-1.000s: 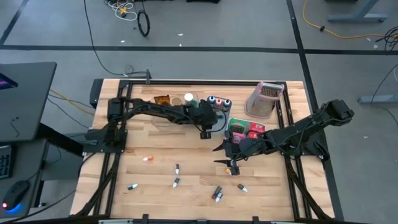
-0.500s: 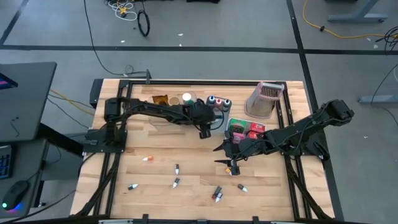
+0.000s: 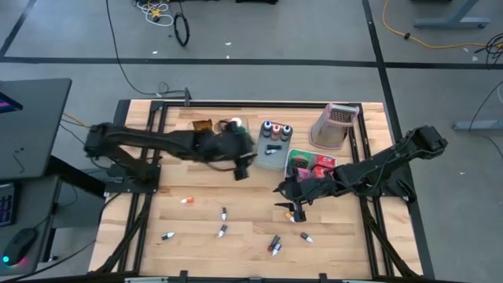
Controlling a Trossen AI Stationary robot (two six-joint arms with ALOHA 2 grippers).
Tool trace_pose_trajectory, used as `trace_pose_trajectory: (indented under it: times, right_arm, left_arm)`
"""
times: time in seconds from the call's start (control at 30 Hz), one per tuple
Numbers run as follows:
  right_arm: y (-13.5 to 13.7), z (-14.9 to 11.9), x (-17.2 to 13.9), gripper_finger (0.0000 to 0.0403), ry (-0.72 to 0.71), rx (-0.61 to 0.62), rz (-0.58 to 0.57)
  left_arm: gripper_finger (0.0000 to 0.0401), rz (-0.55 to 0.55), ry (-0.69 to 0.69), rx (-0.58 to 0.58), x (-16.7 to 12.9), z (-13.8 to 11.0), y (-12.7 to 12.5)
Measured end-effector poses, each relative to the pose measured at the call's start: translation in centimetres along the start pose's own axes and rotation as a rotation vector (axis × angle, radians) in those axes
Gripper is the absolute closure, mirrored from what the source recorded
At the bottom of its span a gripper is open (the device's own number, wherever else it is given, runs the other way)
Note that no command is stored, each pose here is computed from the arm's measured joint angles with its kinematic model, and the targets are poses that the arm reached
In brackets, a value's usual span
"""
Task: Pick & Place Kitchen Items
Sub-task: Put the right small black food coloring into the gray bin
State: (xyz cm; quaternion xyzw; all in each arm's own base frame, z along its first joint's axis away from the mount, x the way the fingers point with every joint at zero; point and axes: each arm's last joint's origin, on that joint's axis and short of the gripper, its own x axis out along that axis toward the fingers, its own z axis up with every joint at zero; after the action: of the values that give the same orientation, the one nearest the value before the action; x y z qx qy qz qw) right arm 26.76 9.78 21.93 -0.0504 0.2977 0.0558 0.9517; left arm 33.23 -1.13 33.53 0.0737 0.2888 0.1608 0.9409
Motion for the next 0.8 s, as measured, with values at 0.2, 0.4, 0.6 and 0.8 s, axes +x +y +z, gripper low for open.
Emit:
trace_pose_trajectory:
  times: [0.2, 0.4, 0.6, 0.8]
  right_arm:
    - [1.7, -1.9, -0.6, 0.0183, 0.170, -0.023, 0.041]
    - [2.5, -3.8, -1.1, 0.0183, 0.326, -0.010, 0.043]
    - [2.4, -6.5, -0.8, 0.0183, 0.398, -0.013, 0.081]
    - [2.4, -6.5, -0.7, 0.0183, 0.380, -0.133, 0.164]
  left_arm:
    - [0.0227, 0.034, -0.095, 0.048, -6.8, 0.5, -1.3]
    - [0.0227, 0.081, -0.159, 0.066, -10.3, -0.5, -2.4]
    - [0.0227, 0.235, -0.137, 0.052, -10.6, -2.4, -3.0]
    - [0.0227, 0.284, -0.117, 0.063, -10.1, -3.0, -2.9]
